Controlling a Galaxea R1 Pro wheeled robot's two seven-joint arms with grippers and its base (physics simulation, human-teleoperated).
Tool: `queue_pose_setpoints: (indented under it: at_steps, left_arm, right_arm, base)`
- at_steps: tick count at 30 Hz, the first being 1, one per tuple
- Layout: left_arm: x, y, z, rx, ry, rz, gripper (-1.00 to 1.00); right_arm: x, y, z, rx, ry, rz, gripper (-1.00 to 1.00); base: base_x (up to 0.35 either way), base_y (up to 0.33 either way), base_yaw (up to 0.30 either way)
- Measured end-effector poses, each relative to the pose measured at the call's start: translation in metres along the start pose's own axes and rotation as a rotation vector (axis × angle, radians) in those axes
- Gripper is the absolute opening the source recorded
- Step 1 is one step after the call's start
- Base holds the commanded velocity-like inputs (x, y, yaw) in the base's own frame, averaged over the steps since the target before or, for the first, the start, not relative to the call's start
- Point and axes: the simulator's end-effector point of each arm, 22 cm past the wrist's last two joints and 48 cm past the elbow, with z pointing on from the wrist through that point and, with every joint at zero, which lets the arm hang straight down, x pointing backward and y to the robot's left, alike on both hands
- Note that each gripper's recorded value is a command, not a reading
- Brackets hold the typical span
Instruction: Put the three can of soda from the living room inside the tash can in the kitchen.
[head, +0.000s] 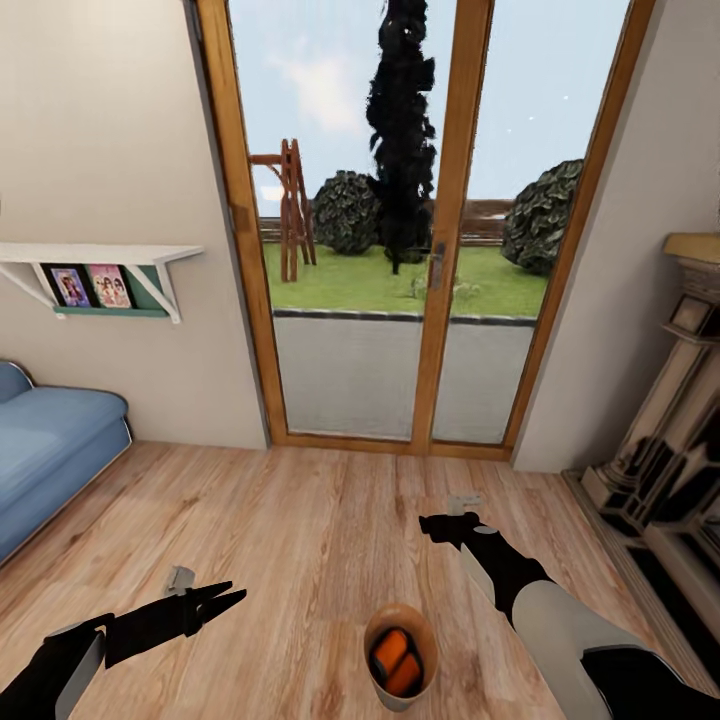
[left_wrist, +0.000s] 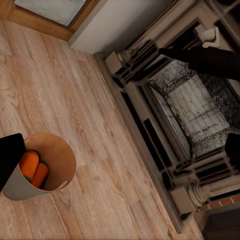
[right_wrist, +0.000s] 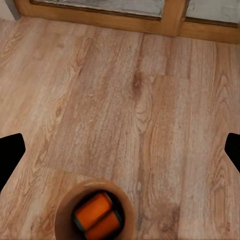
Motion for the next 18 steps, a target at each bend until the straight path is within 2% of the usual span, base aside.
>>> queue_pose_setpoints:
  at_steps: [14,18]
  left_arm:
    - [-0.008,-0.006,-0.002,0.004,-0.012,0.018,1.00]
    - [-0.005,-0.004,-0.003,0.000,-0.011,0.007,1.00]
  right_arm:
    - [-0.013,0.000,-0.007,0.001,-0.022,-0.002,1.00]
    - [-0.013,-0.001,-0.007,0.002,-0.023,-0.001,1.00]
  base:
    - [0.000,0.000,0.000]
    - [0.000,0.000,0.000]
